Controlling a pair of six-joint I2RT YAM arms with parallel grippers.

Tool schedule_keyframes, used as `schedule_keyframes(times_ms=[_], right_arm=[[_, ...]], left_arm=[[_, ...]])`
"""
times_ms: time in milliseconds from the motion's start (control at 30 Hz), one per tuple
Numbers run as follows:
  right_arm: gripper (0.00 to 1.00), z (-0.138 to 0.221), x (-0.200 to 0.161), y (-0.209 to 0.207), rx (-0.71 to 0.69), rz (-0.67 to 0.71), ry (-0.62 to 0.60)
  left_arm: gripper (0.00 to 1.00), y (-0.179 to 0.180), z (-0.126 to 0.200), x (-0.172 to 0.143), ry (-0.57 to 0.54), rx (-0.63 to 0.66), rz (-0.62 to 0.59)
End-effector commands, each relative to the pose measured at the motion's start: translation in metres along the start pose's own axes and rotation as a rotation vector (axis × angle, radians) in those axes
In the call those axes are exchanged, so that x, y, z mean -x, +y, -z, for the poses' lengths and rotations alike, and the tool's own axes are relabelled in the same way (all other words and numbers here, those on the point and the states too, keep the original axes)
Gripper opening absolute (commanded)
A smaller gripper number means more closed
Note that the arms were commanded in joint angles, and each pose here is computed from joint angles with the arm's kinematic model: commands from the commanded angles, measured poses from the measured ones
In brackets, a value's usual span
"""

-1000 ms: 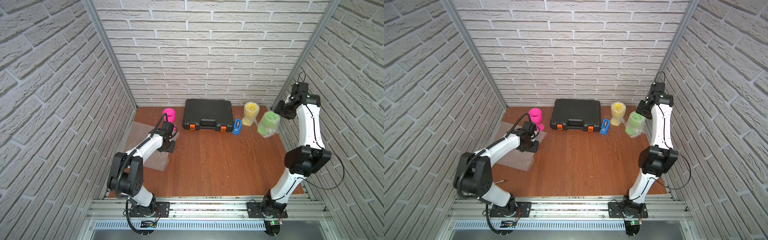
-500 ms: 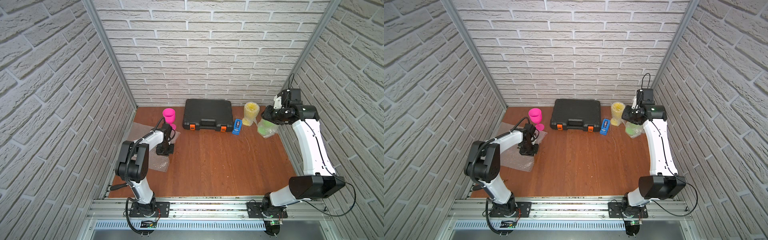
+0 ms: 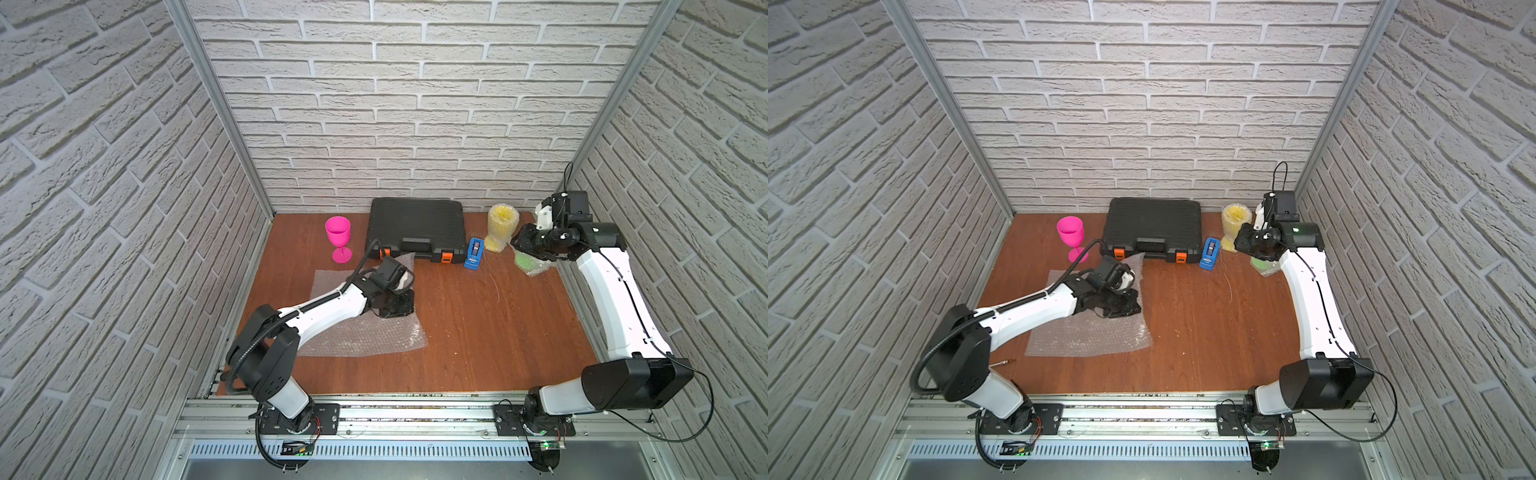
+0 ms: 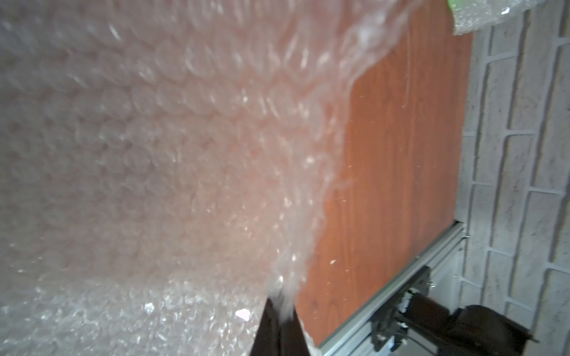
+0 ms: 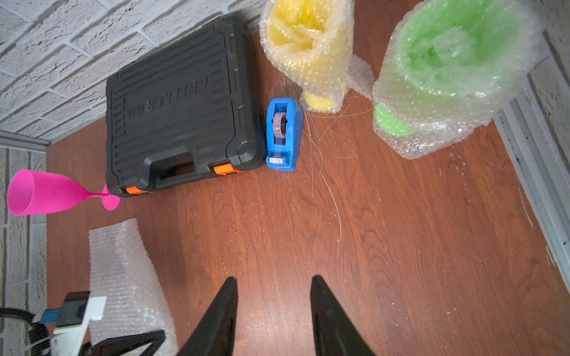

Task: Wrap wine glasses in bubble wrap
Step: Move the bubble wrap to the center of the board.

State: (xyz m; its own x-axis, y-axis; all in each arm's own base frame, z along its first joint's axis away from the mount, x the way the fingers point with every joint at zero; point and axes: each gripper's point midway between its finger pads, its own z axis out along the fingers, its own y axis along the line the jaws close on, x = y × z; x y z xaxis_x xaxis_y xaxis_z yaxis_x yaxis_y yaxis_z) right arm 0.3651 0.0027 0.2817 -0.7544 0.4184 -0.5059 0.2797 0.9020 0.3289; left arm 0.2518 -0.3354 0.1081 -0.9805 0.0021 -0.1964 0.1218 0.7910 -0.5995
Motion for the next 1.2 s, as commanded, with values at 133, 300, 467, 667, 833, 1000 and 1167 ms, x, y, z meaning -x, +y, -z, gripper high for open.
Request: schedule_keyframes(times_ms=[133, 300, 467, 667, 833, 1000, 1167], right_arm=[[0.40, -0.005, 0.001, 0.013, 0.054, 0.024, -0.026], [0.45, -0.007, 0.001, 0.035, 0.116, 0.076, -0.039], [0.62, -0.019, -0.013, 0.098, 0.276, 0.253, -0.080], [1.00, -0.041, -0.033, 0.172, 0.459, 0.387, -0.164], [1.00, -0.062, -0.050, 0.239, 0.599, 0.519, -0.207], [0.99, -0.081, -0.056, 0.283, 0.572, 0.628, -0.260], [0.94, -0.089, -0.042, 0.277, 0.469, 0.600, -0.253]], left_arm=[[0.03, -0.090, -0.059, 0.000, 0.078, -0.156, 0.014], [0.30, -0.101, -0.056, -0.003, 0.111, -0.125, -0.085], [0.55, -0.077, 0.003, 0.017, -0.030, 0.040, -0.258], [0.66, -0.009, 0.102, 0.044, -0.267, 0.363, -0.380], [0.77, 0.026, 0.177, 0.052, -0.434, 0.409, -0.373], [0.73, 0.044, 0.203, 0.053, -0.492, 0.269, -0.319], [0.66, 0.036, 0.158, 0.041, -0.346, 0.063, -0.276]])
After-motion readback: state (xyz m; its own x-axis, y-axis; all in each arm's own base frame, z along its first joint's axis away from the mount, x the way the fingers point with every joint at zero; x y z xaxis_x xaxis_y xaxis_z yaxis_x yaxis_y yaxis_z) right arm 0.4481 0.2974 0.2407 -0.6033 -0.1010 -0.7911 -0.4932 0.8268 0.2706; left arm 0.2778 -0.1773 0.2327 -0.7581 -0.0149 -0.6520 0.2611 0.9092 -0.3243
